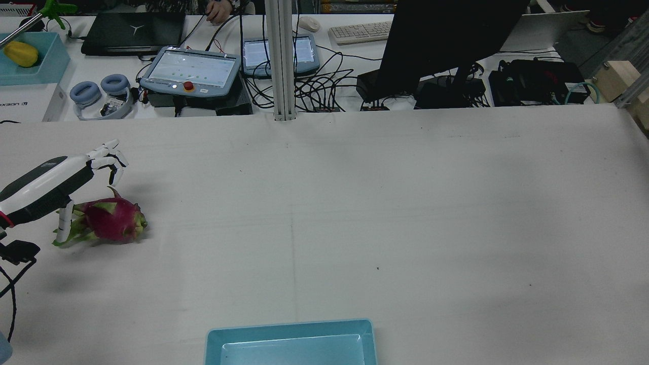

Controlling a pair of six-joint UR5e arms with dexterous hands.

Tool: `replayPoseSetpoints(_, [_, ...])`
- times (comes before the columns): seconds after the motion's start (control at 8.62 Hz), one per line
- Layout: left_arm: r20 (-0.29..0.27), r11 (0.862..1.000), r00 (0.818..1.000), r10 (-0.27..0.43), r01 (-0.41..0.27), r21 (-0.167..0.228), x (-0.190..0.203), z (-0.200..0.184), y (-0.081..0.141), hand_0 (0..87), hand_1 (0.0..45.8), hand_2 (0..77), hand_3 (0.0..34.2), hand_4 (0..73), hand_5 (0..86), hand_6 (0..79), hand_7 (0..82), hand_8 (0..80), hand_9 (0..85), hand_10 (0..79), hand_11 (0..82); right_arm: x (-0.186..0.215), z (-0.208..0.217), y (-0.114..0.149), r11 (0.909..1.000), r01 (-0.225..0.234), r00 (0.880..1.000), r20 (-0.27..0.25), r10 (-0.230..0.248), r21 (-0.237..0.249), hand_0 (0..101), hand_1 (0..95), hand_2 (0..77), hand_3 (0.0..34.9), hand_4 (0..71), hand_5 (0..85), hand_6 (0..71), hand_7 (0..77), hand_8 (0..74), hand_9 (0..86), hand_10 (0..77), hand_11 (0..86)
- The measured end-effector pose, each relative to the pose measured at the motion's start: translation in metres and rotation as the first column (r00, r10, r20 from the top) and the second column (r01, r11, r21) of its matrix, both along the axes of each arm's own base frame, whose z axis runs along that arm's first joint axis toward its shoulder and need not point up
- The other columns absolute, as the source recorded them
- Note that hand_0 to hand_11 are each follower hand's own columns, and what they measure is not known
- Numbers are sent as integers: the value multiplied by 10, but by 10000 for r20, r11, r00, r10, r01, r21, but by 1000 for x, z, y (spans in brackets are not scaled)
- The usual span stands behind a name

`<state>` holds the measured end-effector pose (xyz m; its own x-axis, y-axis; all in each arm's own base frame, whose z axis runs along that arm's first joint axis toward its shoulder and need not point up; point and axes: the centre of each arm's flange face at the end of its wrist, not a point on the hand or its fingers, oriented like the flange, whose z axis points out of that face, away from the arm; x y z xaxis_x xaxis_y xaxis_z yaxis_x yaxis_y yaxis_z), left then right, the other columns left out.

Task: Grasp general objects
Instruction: 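Reach the left hand down to the pink dragon fruit, then close the left hand's fingers around the dragon fruit and lift it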

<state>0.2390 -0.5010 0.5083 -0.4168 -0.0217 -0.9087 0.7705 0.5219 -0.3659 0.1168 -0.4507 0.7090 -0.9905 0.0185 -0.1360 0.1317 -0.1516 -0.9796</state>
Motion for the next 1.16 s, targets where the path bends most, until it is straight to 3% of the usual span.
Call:
replayPoseSetpoints(0.23, [670, 9998, 9977, -137, 144, -100, 31, -5, 8, 798, 0, 0, 0, 82, 709, 0, 475, 16, 76, 235, 11, 0, 0, 0, 10000, 0, 10000, 0, 0, -1, 0, 949, 774, 0, 0, 0, 0, 0, 0, 5, 0, 0])
replayPoseSetpoints(0.58, [1308, 9991, 9911, -231, 276, -328, 39, 14, 6, 799, 0, 0, 0, 82, 709, 0, 442, 16, 76, 235, 11, 0, 0, 0, 10000, -9, 10000, 0, 9, -1, 0, 949, 774, 0, 0, 0, 0, 0, 0, 5, 0, 5])
replayPoseSetpoints(1.16, [1672, 9972, 9845, -523, 604, -438, 43, 26, 1, 797, 0, 0, 0, 82, 704, 0, 447, 16, 76, 235, 11, 0, 0, 0, 10000, -8, 10000, 0, 8, -1, 0, 949, 774, 0, 0, 0, 0, 0, 0, 5, 0, 5])
